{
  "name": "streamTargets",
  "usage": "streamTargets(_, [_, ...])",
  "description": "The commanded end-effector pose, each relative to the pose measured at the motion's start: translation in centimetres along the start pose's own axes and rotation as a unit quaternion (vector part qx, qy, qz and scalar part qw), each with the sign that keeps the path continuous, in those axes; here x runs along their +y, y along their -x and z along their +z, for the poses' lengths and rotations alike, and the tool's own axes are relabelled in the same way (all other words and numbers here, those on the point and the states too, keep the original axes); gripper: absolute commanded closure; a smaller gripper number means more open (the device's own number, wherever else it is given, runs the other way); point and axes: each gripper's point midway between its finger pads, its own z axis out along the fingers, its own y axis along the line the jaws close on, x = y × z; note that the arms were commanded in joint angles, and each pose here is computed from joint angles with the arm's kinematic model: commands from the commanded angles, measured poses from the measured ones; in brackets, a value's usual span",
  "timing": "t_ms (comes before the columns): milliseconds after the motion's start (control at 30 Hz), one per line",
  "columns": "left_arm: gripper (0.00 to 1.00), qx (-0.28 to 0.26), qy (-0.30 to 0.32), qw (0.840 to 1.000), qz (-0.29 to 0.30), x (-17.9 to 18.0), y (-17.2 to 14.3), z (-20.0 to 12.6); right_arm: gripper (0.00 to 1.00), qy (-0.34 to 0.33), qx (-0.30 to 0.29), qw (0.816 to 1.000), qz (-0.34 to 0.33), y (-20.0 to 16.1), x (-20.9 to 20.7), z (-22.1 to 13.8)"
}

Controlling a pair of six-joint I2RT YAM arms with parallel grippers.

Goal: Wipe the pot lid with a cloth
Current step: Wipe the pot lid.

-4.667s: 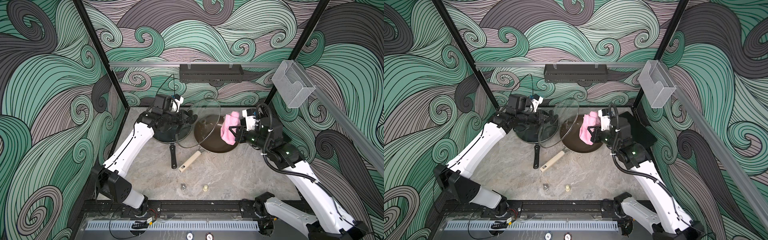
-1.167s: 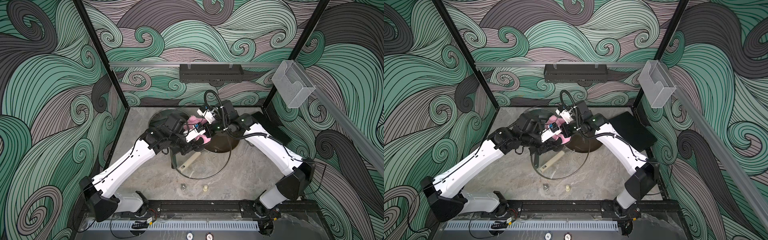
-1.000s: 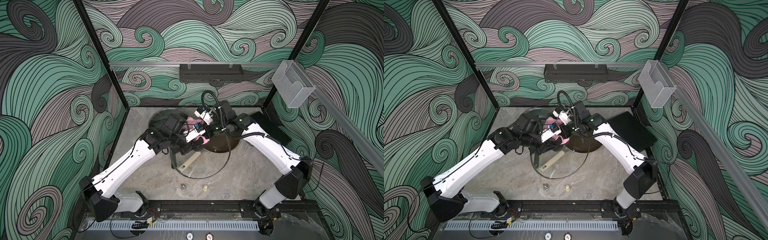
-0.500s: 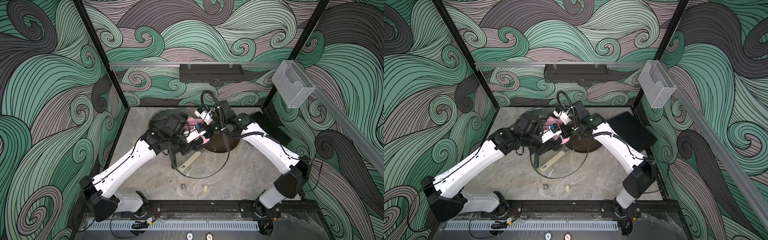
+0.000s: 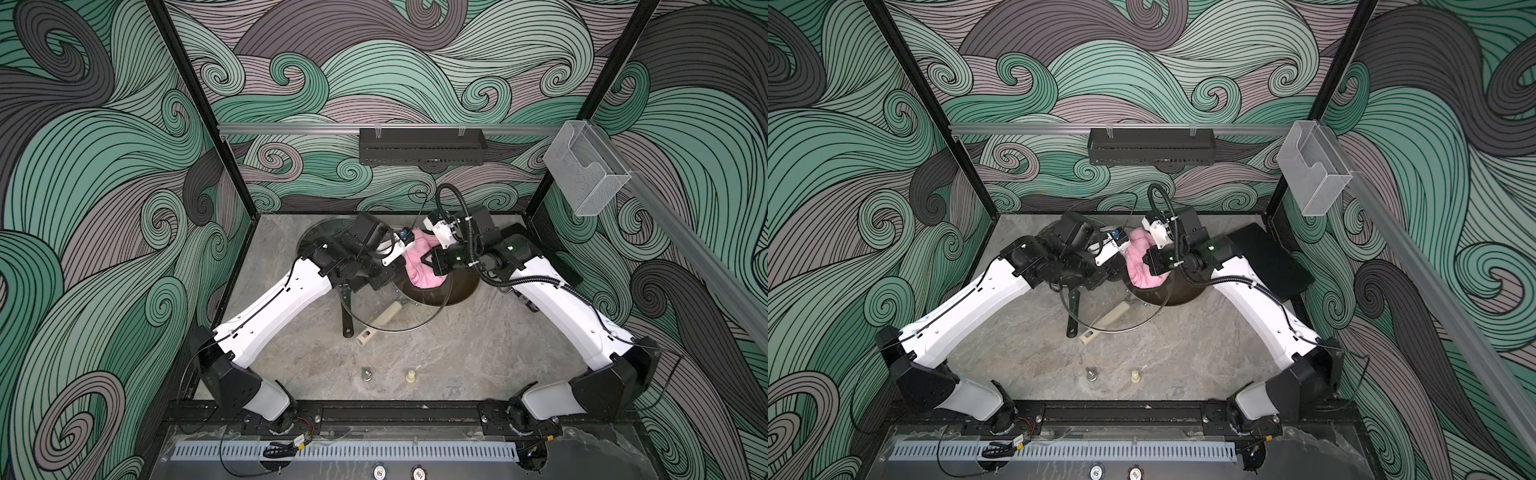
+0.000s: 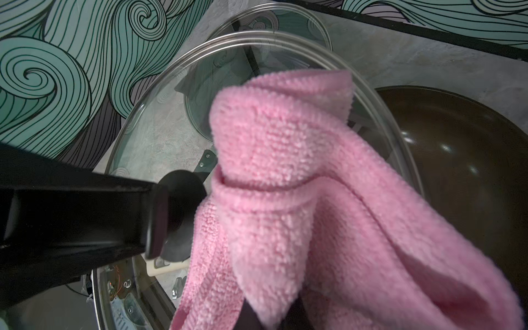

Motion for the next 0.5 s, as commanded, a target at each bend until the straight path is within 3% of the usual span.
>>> streamTargets(0, [1.00,-0.089,0.039,0.995,-0.022,1.9,5.6,-3.1,1.00,-0.018,-0.010,1.000,0.022,-0.9,-0.3,-1.3])
streamTargets(200, [1.00,-0.086,0.045,0.994,-0.059,2.9,7.7,-2.3,1.00,-0.002,-0.042,0.997,0.070,-2.4,0.5,-2.9])
streamTargets(467, [1.00,-0.083,0.040,0.989,-0.115,3.6,9.8,-1.2,1.00,-0.012,-0.054,0.997,0.062,-3.6,2.4,-3.0])
